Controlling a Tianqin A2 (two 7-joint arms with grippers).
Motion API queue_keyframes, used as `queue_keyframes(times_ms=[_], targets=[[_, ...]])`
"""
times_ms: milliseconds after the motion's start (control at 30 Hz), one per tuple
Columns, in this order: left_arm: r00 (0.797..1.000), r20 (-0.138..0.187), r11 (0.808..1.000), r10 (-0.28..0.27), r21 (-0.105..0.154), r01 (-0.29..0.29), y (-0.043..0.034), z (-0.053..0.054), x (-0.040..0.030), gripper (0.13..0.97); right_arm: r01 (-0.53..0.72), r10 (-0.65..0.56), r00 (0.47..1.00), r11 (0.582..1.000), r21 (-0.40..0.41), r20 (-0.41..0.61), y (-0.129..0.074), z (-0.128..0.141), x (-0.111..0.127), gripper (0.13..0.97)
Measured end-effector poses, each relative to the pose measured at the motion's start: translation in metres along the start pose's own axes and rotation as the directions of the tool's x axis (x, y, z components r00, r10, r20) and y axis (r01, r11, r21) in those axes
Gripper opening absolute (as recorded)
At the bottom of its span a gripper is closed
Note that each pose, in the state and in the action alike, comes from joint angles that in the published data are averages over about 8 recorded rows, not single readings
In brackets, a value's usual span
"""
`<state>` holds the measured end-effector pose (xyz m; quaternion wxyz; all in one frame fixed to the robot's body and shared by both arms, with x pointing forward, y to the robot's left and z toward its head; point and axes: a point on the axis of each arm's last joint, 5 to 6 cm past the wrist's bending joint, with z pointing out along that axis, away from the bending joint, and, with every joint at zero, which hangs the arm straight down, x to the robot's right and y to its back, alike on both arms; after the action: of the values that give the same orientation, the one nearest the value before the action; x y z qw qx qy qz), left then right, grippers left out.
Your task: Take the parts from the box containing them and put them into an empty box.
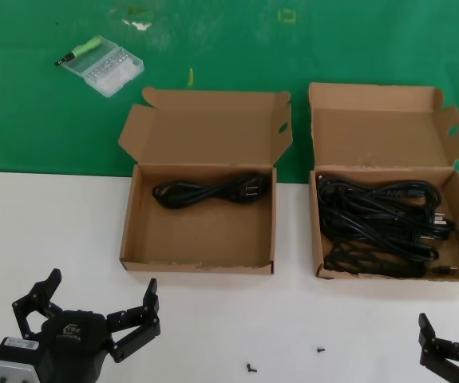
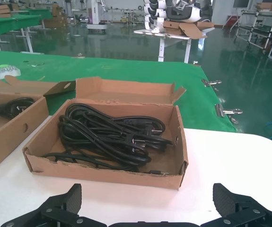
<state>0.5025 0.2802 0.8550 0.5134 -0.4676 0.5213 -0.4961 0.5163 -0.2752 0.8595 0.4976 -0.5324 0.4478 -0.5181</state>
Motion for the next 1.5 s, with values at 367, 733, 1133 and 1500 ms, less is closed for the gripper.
queue_keyframes(times_ms=[367,733,1133,1500], targets=[[1.0,0.0,1.0,0.0,0.0,0.0,0.0,0.0,0.0,0.966,0.0,0.0,1.0,1.0,0.0,0.0,0.0,0.0,0.0,0.966],[1.0,0.0,1.0,0.0,0.0,0.0,0.0,0.0,0.0,0.966,0.0,0.0,1.0,1.0,0.0,0.0,0.0,0.0,0.0,0.966],[1.0,0.0,1.0,0.0,0.0,0.0,0.0,0.0,0.0,0.966,0.0,0.0,1.0,1.0,0.0,0.0,0.0,0.0,0.0,0.966],[1.0,0.0,1.0,0.0,0.0,0.0,0.0,0.0,0.0,0.966,0.0,0.0,1.0,1.0,0.0,0.0,0.0,0.0,0.0,0.966]])
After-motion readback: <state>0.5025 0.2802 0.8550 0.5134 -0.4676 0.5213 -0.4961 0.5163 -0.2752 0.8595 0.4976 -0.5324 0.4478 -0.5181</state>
